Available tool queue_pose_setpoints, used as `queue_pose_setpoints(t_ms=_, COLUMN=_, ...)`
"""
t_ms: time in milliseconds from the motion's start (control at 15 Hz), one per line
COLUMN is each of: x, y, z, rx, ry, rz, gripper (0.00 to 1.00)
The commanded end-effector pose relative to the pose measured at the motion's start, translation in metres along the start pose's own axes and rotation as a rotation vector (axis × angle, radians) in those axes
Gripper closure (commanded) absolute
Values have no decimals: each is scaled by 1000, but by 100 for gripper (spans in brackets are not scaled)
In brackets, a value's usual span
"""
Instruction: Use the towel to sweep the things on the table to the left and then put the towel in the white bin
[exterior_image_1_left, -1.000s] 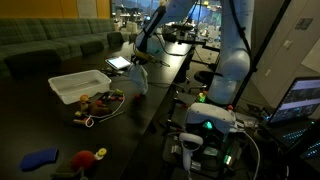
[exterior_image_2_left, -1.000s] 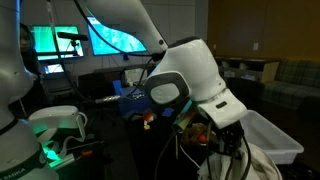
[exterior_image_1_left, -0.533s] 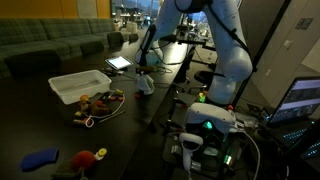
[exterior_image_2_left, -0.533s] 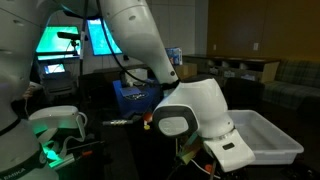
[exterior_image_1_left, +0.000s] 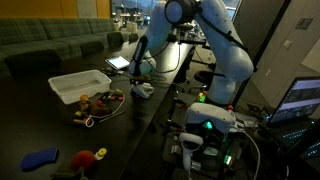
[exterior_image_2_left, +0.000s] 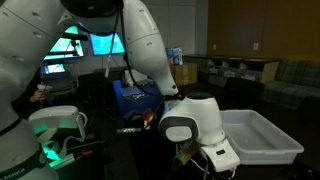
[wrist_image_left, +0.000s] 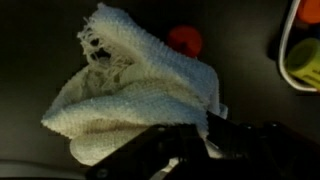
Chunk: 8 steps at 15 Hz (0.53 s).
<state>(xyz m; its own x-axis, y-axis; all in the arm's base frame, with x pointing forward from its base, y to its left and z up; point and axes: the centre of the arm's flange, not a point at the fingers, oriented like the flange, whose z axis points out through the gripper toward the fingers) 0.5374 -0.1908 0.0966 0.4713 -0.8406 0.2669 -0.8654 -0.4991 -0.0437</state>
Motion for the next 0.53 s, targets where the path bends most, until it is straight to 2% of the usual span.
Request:
queue_pose_setpoints(t_ms=0, x=-19, y=-35, z=13, rx=26, ry=-79, rz=-10, gripper=91)
queue_pose_setpoints(t_ms=200, x=-42, y=-66, z=17, rx=53, ry=-145, rz=-20, gripper=91)
queue_pose_setpoints(t_ms=467, x=-45, y=-101, z=16, rx=90, ry=-182, rz=-4, gripper=91)
